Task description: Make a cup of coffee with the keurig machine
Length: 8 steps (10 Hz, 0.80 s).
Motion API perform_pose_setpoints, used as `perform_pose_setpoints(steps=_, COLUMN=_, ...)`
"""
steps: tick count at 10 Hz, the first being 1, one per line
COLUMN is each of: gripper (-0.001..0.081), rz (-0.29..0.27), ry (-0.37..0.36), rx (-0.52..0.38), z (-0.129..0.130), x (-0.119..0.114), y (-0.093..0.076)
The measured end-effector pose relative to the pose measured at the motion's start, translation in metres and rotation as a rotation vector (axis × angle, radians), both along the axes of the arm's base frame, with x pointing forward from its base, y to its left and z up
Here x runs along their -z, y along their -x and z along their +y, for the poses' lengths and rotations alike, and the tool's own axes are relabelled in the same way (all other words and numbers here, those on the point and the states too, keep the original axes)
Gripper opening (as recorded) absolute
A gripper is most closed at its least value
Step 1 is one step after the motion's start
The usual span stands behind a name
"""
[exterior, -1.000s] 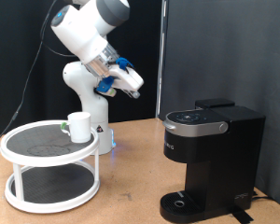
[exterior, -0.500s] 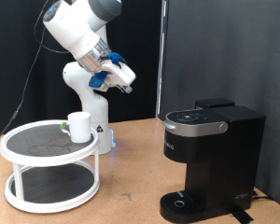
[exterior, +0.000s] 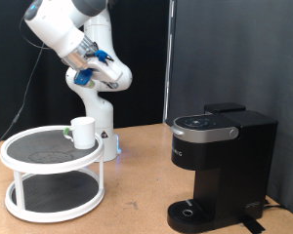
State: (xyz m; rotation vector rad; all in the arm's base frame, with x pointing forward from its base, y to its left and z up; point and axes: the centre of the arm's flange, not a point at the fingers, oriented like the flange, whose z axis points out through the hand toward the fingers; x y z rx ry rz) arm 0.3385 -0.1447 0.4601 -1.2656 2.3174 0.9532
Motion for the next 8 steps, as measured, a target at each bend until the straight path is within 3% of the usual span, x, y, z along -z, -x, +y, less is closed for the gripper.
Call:
perform_pose_setpoints(steps=6, gripper=0.0, rz=-0.006, ry=0.005, rx=0.034, z=-0.064, x=-0.009, y=0.063)
perform_pose_setpoints(steps=8, gripper=0.0, rz=-0.024, ry=0.008, rx=0.059, z=-0.079, x=-0.01, y=0.075)
